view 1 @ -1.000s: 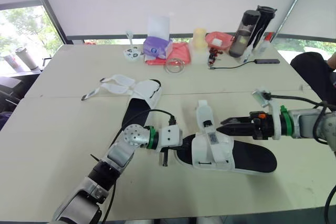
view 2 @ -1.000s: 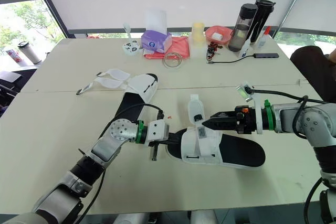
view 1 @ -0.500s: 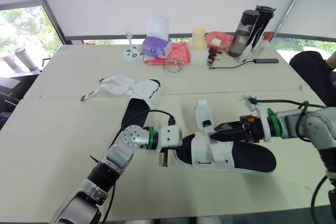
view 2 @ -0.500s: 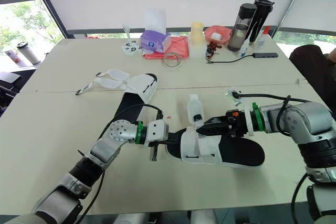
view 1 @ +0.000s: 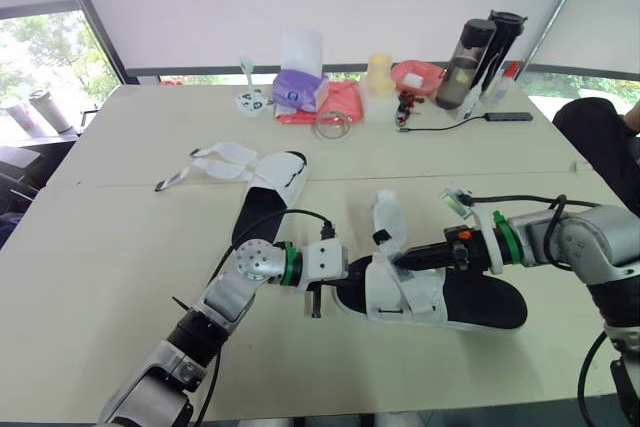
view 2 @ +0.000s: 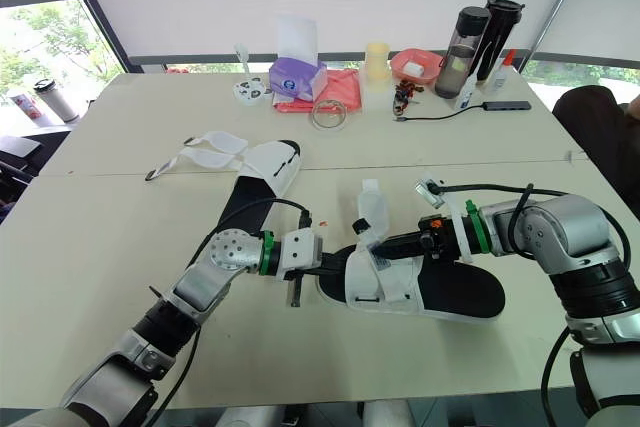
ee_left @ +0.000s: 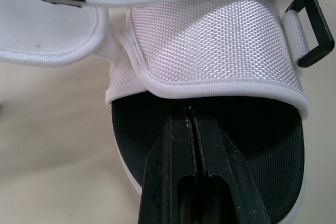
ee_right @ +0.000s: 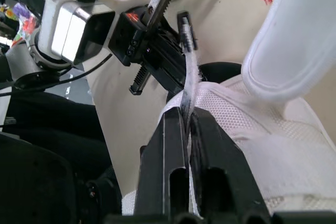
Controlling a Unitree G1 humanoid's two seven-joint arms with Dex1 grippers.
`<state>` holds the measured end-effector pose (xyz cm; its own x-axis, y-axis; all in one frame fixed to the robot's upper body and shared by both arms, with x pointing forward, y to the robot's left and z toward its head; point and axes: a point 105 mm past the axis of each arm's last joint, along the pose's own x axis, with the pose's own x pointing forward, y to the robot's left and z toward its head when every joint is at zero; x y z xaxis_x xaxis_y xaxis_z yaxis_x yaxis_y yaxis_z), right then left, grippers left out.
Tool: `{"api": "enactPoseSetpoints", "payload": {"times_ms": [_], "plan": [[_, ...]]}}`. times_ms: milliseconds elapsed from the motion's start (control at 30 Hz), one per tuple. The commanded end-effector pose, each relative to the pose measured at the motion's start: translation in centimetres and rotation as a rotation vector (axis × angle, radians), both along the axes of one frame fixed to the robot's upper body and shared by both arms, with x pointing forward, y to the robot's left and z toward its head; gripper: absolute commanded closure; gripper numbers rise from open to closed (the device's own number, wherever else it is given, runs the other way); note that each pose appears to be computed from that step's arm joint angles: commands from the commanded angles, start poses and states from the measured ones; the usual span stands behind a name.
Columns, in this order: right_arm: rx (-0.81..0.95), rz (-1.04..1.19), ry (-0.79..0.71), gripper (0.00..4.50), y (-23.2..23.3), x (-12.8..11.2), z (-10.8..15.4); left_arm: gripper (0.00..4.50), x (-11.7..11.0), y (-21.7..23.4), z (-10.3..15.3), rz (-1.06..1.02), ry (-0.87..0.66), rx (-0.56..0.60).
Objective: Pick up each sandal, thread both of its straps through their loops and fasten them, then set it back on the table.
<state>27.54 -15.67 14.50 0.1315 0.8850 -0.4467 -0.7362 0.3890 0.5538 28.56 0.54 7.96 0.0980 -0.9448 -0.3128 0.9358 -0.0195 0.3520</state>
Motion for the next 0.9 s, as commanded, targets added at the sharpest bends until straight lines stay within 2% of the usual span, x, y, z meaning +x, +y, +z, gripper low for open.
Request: {"api": "enactPoseSetpoints", "payload": {"times_ms": [33,200,300,467,700,900], "plan": [[0.14,0.021,-0.128,4.48,0.3,0.1,3.4,4.5,0.0,0.8,-2.5,0.039,0.056,0.088],[0.298,0.022,-0.188,4.48,0.2,-1.0,5.9,4.5,-0.1,0.9,-2.6,0.039,0.06,0.089],[0.342,-0.006,-0.197,4.48,0.2,-1.2,6.5,4.5,-0.2,0.8,-2.6,0.034,0.059,0.091],[0.356,-0.096,-0.207,4.48,-0.1,-0.8,6.0,4.5,-0.1,0.6,-2.5,0.022,0.055,0.093],[0.292,-0.303,-0.164,4.48,-1.9,1.0,3.1,4.5,0.0,0.5,-2.5,0.019,0.055,0.091],[0.331,-0.363,-0.148,4.48,-2.5,1.9,3.3,4.5,0.0,0.5,-2.5,0.021,0.055,0.091]]}}
